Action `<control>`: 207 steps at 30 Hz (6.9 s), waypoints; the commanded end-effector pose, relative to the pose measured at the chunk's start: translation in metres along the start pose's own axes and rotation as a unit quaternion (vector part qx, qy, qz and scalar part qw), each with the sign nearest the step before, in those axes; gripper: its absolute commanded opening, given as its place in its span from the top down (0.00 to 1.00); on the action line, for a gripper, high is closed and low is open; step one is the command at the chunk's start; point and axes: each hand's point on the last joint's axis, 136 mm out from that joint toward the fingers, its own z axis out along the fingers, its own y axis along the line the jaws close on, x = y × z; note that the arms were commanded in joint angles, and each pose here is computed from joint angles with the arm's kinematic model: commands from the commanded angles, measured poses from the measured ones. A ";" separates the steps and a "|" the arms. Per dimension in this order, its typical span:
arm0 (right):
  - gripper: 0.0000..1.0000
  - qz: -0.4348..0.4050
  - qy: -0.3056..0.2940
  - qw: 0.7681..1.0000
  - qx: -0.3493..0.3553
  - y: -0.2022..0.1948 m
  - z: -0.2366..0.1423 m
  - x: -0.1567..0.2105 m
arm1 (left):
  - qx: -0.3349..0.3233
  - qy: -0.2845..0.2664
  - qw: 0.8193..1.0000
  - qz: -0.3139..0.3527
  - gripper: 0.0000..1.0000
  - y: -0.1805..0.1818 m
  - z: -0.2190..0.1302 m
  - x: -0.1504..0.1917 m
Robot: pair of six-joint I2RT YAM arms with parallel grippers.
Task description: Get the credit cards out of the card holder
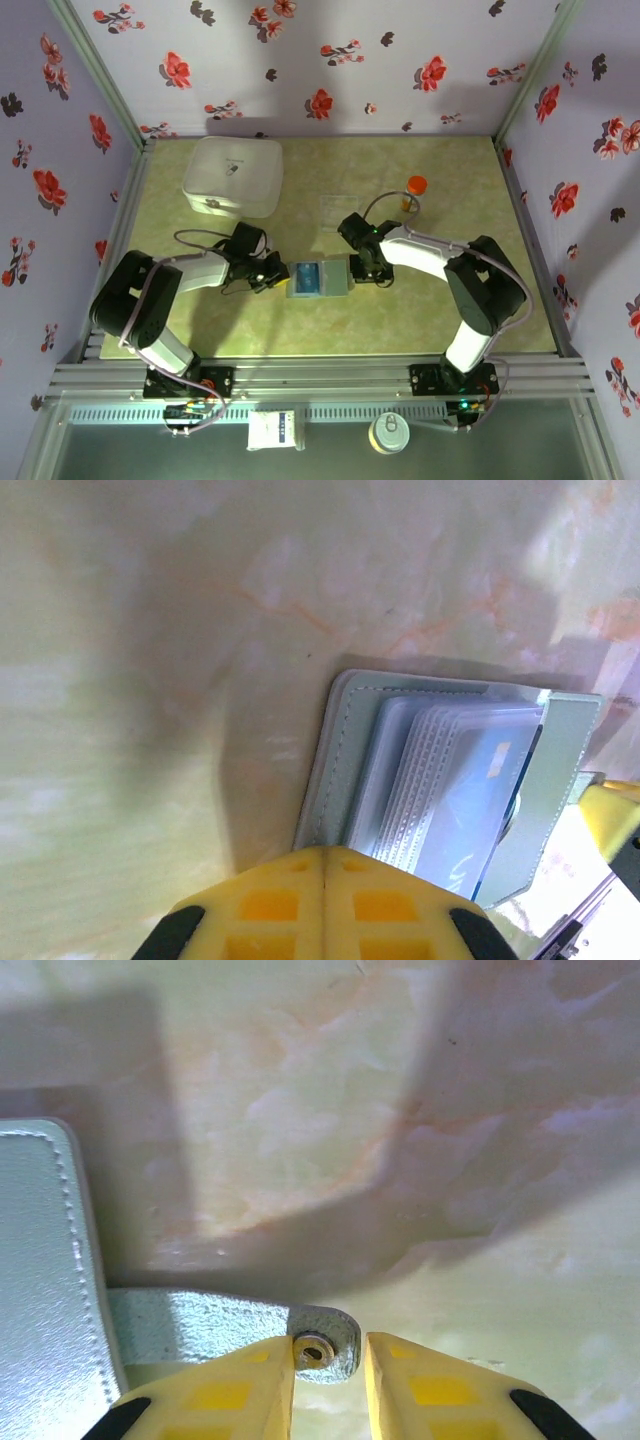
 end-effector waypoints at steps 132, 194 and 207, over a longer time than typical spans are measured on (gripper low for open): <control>0.78 0.011 -0.005 0.954 -0.301 0.115 -0.024 -0.008 | -0.063 0.010 0.997 0.038 1.00 -0.022 -0.008 0.006; 0.74 0.043 0.027 0.941 -0.335 0.109 0.007 -0.004 | -0.112 0.042 0.991 0.066 1.00 -0.014 0.014 0.016; 0.76 0.043 0.047 0.926 -0.373 0.121 0.010 0.001 | -0.133 0.050 0.988 0.063 1.00 -0.002 0.016 0.019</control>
